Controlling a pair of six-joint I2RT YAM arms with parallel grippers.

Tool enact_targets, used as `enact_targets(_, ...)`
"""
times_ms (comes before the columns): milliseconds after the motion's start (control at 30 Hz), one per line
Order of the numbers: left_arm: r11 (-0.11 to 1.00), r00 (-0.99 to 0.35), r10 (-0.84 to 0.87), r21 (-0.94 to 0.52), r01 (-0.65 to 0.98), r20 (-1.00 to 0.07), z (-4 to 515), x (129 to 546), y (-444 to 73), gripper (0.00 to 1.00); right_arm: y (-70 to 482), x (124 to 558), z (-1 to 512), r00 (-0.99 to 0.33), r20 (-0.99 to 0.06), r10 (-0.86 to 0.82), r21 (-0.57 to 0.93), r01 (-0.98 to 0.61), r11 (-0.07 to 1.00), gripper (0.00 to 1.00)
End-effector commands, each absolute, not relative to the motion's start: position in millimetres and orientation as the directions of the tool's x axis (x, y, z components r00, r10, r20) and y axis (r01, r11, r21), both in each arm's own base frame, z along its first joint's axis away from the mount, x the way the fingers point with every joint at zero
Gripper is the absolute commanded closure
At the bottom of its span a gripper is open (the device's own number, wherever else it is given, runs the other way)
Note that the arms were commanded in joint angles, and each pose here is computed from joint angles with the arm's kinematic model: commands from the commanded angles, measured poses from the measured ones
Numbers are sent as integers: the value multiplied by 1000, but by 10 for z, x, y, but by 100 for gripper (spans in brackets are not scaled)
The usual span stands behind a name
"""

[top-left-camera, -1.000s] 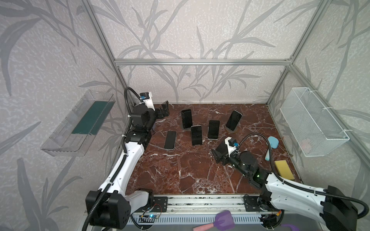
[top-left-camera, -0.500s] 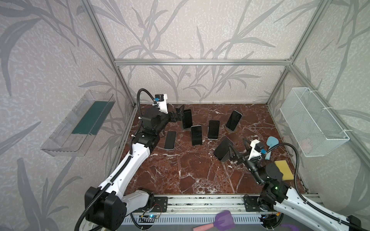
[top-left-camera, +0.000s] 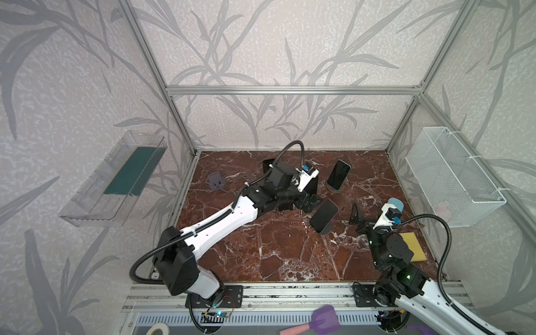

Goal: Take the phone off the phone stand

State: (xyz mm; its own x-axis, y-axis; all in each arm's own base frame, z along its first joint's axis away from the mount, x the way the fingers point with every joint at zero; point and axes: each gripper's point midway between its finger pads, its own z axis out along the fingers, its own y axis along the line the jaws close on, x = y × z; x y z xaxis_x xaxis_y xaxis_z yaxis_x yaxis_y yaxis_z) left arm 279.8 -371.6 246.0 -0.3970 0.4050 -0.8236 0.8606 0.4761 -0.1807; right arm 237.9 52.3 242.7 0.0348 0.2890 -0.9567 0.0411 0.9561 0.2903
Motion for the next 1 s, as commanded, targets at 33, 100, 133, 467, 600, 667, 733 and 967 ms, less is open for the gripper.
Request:
enact_targets(33,446,-471,530,-241,862,-705,2147,2510,-3825,1,251,2323,2491,75,-944,321,329,161,930,1)
enact_targets(100,463,-524,515,-294,836,-679,2103,2524,-3892,1,252,2334,2456,76,-944,322,330,164,930,1)
enact_targets(133,469,-547,510,-319,824,-664,2089,2526,-3921,1,203,2331,2442,81,-946,315,325,195,925,1)
enact_targets(467,557,-610,559,-291,778,-561,1691,2534,-3998,1,237,2387,2269,92,-947,307,319,193,928,1)
enact_targets(600,570,-566,588,-200,797,-578,1644,2565,-3952,1,272,2417,2251,84,-953,291,302,188,934,1)
enact_targets(667,570,-552,587,-182,802,-592,1657,2579,-3936,1,334,2444,2232,68,-957,282,290,166,943,0)
enact_targets(733,562,-546,585,-186,806,-600,1649,2574,-3952,1,359,2458,2221,61,-957,283,289,158,944,0)
enact_targets(967,520,-525,603,-204,830,-600,1549,2549,-4039,1,397,2463,2176,50,-954,296,300,137,944,1)
